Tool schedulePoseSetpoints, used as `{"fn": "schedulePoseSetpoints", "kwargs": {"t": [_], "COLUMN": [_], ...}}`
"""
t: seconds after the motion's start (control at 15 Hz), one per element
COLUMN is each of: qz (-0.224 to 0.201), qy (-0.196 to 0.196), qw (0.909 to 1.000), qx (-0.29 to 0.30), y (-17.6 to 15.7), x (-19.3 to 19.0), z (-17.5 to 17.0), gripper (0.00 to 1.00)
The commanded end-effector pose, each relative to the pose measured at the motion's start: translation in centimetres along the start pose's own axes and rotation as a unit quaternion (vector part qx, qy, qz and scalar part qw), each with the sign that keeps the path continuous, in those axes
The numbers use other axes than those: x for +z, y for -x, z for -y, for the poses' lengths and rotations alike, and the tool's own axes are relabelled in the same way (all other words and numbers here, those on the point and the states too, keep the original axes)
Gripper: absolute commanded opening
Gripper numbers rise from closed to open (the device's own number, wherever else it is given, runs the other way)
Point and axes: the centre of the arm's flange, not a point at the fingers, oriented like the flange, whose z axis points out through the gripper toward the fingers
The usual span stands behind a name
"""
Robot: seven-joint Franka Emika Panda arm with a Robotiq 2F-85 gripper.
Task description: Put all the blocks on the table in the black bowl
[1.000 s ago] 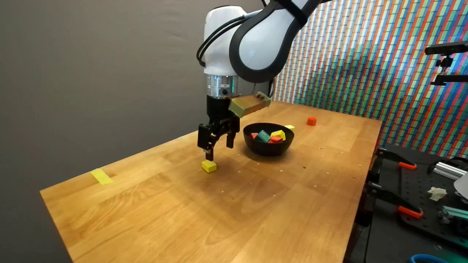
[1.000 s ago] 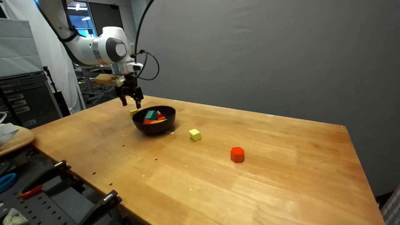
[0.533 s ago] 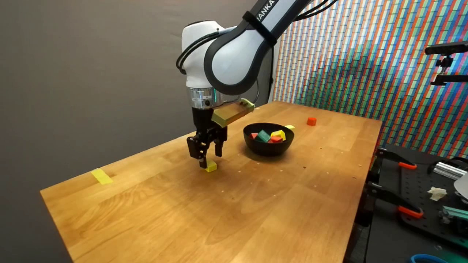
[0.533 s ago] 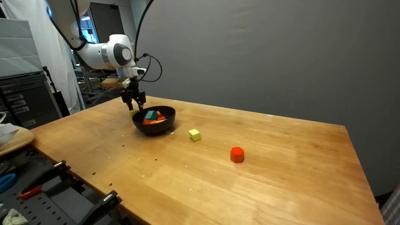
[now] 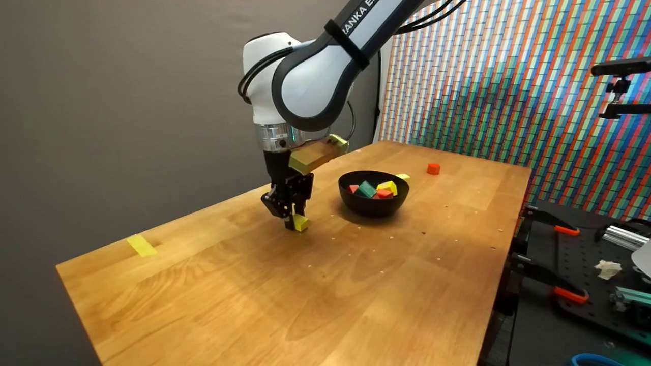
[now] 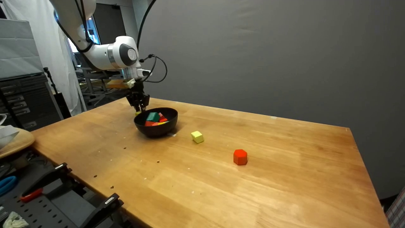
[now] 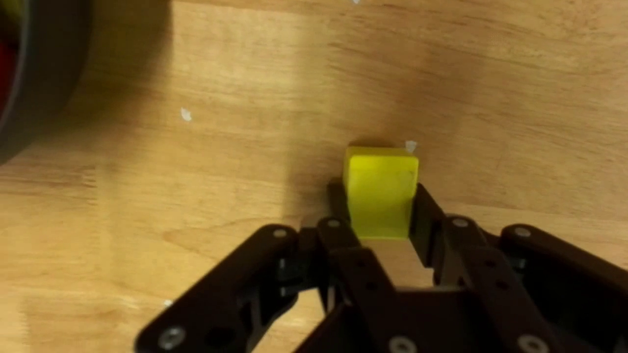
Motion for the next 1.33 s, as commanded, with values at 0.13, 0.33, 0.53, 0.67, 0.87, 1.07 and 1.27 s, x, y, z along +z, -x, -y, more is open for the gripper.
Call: {"fn": "schedulePoseSetpoints", "kwargs": {"t": [0.13,0.33,0.53,0.67,0.87,1.07,1.27], "qz": [-0.062,-0.063,-0.042,-0.032,-0.023,-0.026,-0.044], "qy": [0.074,0.077,0.061,0.05,0.033,0.016,-0.004], "qw": [0.9952,0.9938,0.9926,0.9924,0.9926,0.9928,0.9907], "qx": [-0.018,0.05,0.096,0.108,0.114,0.116,0.129], "y": [3.7,6.0,9.1,10.8,13.3,15.1,16.2], "x": [-8.1,-9.0,-7.1,-5.9,-4.8,-4.6,-4.9], "z": [-6.4,-12.3,-17.2,-18.7,-19.7,-19.4,-19.1], "gripper": [0.15,0.15,0.15,0.15,0.15,0.17,0.66]}}
